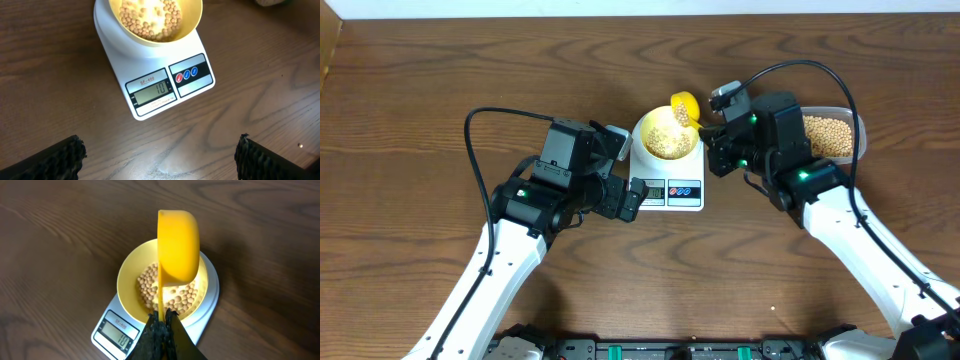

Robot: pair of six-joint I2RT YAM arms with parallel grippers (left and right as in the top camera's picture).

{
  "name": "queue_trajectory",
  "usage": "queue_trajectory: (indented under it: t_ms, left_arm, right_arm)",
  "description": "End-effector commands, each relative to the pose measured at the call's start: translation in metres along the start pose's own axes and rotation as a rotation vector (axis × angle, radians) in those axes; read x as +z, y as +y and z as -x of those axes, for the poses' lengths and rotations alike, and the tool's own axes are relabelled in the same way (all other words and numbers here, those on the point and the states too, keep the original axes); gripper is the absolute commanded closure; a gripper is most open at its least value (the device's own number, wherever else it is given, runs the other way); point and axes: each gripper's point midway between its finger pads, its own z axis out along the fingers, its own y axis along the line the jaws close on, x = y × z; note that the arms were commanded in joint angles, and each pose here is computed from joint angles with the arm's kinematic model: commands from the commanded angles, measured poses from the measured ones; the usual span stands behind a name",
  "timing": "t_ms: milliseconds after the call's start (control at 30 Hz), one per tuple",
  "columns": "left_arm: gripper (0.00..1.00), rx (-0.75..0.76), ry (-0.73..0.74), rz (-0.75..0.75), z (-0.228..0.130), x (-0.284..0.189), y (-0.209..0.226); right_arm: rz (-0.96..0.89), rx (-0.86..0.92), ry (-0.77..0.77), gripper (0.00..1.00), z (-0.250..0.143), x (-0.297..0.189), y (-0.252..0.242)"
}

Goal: Scoop item into bowl and weigh 50g on scale
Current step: 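Tilt the scoop with the right gripper to pour soybeans into bowl, then move the empty scoop back over the soybean tub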

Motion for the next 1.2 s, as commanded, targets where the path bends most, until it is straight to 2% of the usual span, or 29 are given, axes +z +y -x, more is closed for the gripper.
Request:
queue_trajectory:
  t_ms: [0, 400, 700, 833, 933, 1167]
  left_arm:
    - [0.02, 0.011, -0.003, 0.012, 0.001, 0.0, 0.003]
    - [0.02, 0.011, -0.003, 0.012, 0.001, 0.0, 0.003]
    - [0.02, 0.011, -0.003, 0.012, 0.001, 0.0, 0.003]
    - [0.02, 0.011, -0.003, 0.012, 0.001, 0.0, 0.003]
    - [0.02, 0.011, -0.003, 0.012, 0.001, 0.0, 0.003]
    - [0.02, 0.011, -0.003, 0.012, 0.001, 0.0, 0.003]
  right_arm:
    - [-0.024, -0.084, -0.025, 0.99, 0.009, -0.004, 0.007]
    - [-0.164, -0.397, -0.006, 0.99, 0.008, 0.001, 0.015]
    - [-0.208, -0.407, 0.0, 0.99, 0.007, 0.0, 0.012]
    - [-0.205, -0.27, -0.014, 0.99, 0.007, 0.0, 0.012]
    - [-0.187, -0.065, -0.035, 0.99, 0.008, 0.0, 0.012]
    - [-0.052, 0.228, -0.087, 0.99, 0.022, -0.006, 0.009]
